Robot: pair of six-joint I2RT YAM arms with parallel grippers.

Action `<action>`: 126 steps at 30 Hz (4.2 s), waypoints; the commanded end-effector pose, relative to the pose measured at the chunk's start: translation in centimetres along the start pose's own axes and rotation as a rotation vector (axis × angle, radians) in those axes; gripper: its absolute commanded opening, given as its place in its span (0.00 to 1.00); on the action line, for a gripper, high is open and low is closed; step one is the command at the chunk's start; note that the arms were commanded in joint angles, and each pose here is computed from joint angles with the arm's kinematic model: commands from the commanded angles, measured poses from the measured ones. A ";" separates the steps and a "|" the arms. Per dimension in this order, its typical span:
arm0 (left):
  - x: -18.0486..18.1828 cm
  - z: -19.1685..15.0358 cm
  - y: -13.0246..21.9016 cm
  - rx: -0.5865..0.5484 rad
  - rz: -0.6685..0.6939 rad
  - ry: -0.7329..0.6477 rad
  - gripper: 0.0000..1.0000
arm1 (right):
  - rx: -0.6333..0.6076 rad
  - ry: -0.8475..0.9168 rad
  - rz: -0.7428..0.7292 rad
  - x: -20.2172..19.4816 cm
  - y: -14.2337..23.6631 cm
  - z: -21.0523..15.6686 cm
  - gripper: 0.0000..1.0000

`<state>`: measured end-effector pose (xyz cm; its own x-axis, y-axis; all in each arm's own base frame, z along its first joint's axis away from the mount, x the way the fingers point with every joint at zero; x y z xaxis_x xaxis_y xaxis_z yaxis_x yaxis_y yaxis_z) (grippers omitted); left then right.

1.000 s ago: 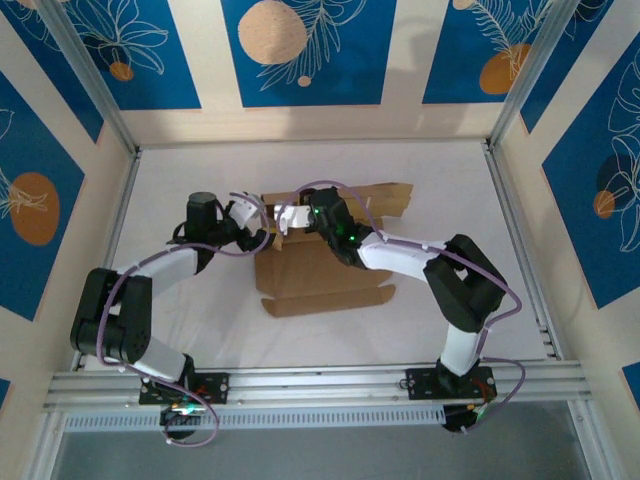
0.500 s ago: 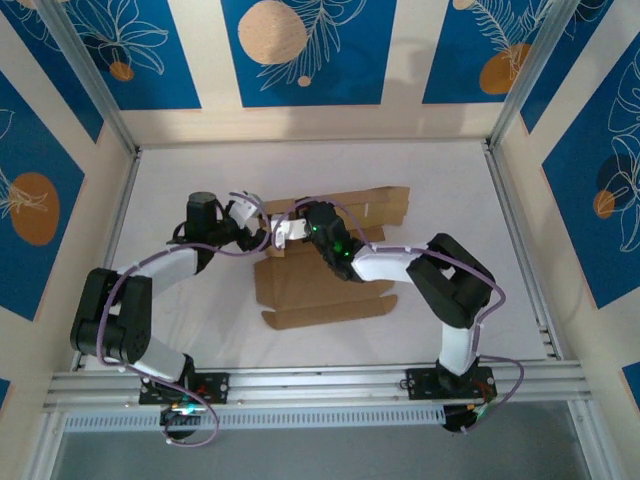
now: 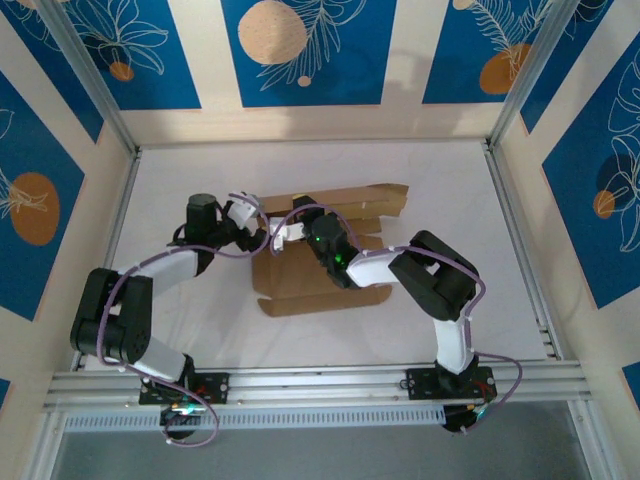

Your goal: Fold the paper box

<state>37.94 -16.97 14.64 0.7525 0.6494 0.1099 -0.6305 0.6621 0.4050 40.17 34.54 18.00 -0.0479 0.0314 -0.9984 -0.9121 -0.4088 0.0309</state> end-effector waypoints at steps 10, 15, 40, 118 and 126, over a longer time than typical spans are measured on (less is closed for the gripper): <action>2.7 1.0 -2.0 -0.024 0.263 -0.073 0.83 | -0.022 -0.082 0.022 -1.1 0.4 0.9 0.00; 2.6 1.2 -3.2 -0.001 0.252 -0.090 0.76 | -0.027 -0.093 0.050 -0.8 0.3 1.0 0.00; 2.9 1.9 -3.3 -0.023 0.288 -0.029 0.20 | -0.027 -0.302 0.173 -2.7 2.2 3.0 0.35; -1.4 1.5 -8.7 0.185 0.168 -0.080 0.06 | 0.622 -1.442 0.992 -1.7 5.6 -8.5 0.75; -1.1 1.5 -9.0 0.180 0.185 -0.045 0.06 | 0.693 -1.357 0.997 1.2 5.7 -8.3 0.76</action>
<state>42.92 -24.25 13.11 0.6285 0.7350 0.2543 -0.7369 0.4582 0.4970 38.64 26.28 17.55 -0.5589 0.8063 0.1938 -0.3044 -0.4169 0.8565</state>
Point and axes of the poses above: each hand's point on the last joint's axis, 136 mm out from that joint toward the fingers, its own y axis back along the fingers, its own x axis along the line the jaws close on, z = x × y, the point moved 1 cm from there along y, back along the fingers, and after that the axes turned 1 degree about -y, right-handed, at the moved point
